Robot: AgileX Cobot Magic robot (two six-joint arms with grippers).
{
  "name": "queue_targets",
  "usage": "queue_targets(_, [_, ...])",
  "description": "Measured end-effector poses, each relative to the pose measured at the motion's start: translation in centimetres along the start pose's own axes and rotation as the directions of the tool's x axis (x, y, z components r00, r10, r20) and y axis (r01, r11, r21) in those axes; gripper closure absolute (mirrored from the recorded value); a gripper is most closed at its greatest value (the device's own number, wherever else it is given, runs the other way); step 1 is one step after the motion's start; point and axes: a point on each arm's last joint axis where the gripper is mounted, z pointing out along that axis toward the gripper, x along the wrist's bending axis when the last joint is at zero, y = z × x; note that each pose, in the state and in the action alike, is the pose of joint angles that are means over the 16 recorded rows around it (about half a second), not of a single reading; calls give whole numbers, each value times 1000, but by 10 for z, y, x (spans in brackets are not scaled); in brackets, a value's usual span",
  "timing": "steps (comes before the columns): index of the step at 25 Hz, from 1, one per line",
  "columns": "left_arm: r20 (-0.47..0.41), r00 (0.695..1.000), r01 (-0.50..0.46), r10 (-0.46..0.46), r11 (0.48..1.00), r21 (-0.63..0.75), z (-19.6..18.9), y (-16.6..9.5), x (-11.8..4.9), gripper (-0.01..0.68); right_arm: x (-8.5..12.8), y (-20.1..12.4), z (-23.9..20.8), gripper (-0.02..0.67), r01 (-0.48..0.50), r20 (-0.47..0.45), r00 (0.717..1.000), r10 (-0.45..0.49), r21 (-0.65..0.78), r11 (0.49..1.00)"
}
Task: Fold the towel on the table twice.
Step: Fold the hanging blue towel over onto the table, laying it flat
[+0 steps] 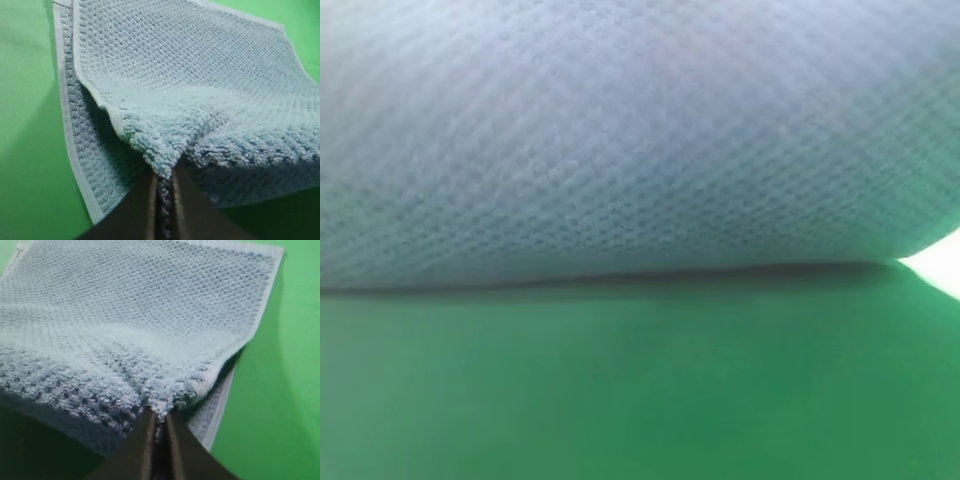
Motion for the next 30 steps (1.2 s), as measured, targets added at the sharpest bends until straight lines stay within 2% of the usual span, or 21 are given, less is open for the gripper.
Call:
queue_targets(10, [-58, 998, -28, 24, 997, -72, 32, 44, -6, 673, -12, 45, 35, 649, 12, 60, 998, -11, -26, 1000])
queue_targets(20, [-117, 989, -103, 92, 990, -95, 95, 101, -14, 673, -32, 89, 80, 649, 35, 113, 993, -28, -60, 998])
queue_targets(30, [-187, 974, -152, 130, 982, -110, 152, 122, -3, 673, -50, 117, 138, 649, 48, 140, 989, -41, -48, 998])
